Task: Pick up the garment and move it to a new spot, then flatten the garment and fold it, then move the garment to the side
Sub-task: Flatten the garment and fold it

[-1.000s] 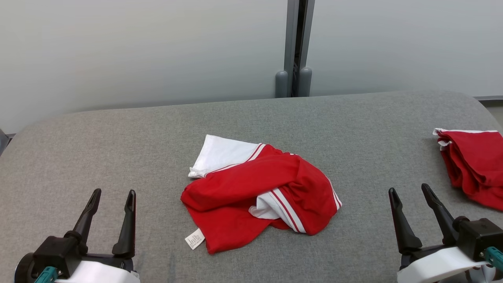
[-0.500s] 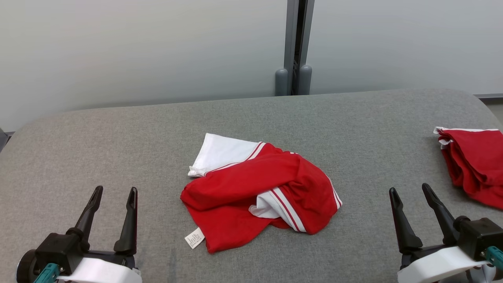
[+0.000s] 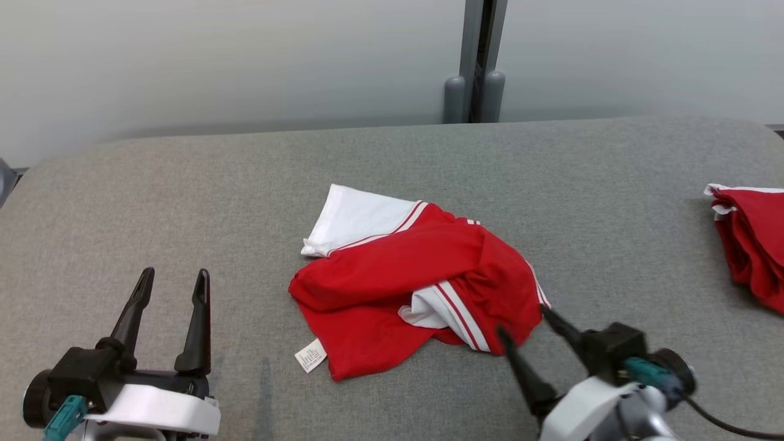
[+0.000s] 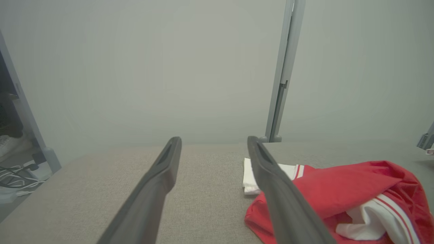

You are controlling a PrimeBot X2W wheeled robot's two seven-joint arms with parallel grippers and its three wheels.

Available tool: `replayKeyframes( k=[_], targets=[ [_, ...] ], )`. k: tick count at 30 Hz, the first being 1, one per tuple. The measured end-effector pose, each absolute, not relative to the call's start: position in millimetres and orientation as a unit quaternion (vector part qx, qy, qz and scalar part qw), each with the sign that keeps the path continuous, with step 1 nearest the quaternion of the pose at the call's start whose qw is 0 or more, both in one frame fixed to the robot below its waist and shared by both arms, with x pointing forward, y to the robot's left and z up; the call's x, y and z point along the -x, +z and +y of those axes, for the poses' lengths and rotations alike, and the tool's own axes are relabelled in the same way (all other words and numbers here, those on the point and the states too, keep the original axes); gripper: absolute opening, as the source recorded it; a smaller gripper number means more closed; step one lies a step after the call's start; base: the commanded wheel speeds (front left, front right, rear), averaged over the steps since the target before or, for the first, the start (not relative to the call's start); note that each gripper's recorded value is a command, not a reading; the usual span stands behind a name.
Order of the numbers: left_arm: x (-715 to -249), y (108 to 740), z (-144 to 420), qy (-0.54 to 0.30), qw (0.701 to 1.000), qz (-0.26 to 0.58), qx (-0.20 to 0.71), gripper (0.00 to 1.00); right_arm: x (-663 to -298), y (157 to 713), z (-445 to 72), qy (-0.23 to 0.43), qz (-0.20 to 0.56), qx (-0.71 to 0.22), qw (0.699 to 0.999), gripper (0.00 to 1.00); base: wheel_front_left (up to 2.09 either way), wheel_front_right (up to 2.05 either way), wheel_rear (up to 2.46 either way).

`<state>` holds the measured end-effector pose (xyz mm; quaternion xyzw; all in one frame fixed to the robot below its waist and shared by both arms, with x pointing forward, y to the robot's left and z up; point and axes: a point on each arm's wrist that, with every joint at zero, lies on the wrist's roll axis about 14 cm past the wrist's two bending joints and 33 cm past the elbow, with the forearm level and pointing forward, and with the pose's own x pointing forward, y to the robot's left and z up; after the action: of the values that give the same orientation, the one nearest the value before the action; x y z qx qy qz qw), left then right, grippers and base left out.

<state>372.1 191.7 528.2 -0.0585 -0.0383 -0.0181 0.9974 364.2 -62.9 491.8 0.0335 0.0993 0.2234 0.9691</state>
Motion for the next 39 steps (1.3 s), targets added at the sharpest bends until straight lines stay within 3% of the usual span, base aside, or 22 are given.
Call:
replayKeyframes(
  k=[7,17,18,20,21,34,39],
  targets=[
    [-380,518,198,-0.005,0.998,-0.029,0.063,1.00,-368,461,-10,0.328,0.166,0.021,0.930,1.00,0.00,0.00,0.00],
    [-393,517,217,0.022,0.997,-0.040,0.061,1.00,-406,426,5,0.351,0.195,0.084,0.912,1.00,0.00,0.00,0.00],
    [-394,517,218,0.024,0.997,-0.042,0.059,1.00,-407,422,7,0.353,0.198,0.084,0.910,0.64,0.00,0.00,0.00],
    [-394,517,223,0.031,0.997,-0.043,0.057,1.00,-409,417,11,0.358,0.202,0.082,0.908,0.05,0.00,0.00,0.00],
    [-394,516,225,0.034,0.997,-0.042,0.056,1.00,-410,416,13,0.359,0.204,0.077,0.907,0.00,0.00,0.00,0.00],
    [-404,517,219,0.025,0.997,-0.048,0.051,1.00,-395,443,7,0.368,0.204,0.008,0.907,0.00,0.00,0.00,0.00],
    [-412,519,212,0.011,0.997,-0.052,0.049,1.00,-384,470,-1,0.361,0.229,-0.117,0.896,0.00,0.00,0.00,0.00]
  ],
)
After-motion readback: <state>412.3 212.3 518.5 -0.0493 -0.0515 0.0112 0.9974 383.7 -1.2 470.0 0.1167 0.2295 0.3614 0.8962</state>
